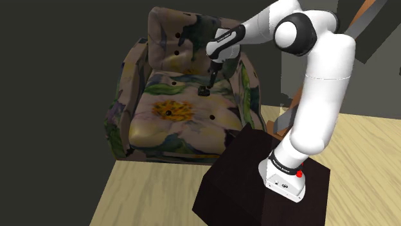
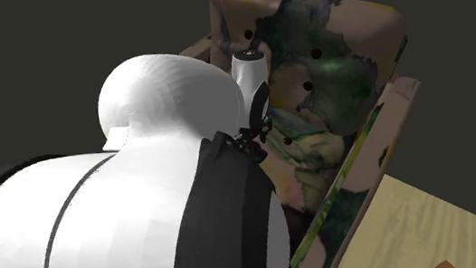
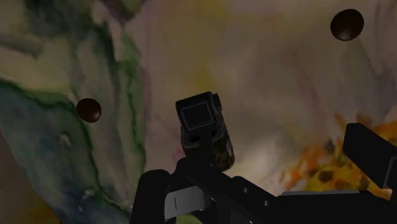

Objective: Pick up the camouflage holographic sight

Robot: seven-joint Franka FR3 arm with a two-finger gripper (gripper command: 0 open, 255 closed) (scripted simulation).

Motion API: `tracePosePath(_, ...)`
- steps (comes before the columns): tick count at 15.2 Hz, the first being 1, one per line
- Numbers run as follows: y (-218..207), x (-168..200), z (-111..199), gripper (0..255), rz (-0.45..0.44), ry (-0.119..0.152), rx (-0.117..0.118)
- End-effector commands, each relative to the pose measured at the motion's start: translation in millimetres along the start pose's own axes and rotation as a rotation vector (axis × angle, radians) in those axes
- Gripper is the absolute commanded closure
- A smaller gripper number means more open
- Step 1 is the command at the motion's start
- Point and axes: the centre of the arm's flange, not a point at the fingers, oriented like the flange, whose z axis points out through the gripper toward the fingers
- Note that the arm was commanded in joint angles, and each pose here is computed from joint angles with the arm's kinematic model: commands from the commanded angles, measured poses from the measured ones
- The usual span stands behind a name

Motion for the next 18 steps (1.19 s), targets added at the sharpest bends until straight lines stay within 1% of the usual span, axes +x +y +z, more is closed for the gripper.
tracePosePath(1,16,13,20,0,-0.025,0.005,0.006)
tracePosePath(6,55,45,63,0,-0.084,0.012,0.021)
tracePosePath(13,55,45,100,0,-0.084,0.012,0.021)
tracePosePath(16,55,45,103,0,-0.084,0.012,0.021)
tracePosePath(17,55,44,103,255,-0.084,0.012,0.021)
tracePosePath(18,55,44,103,255,-0.084,0.012,0.021)
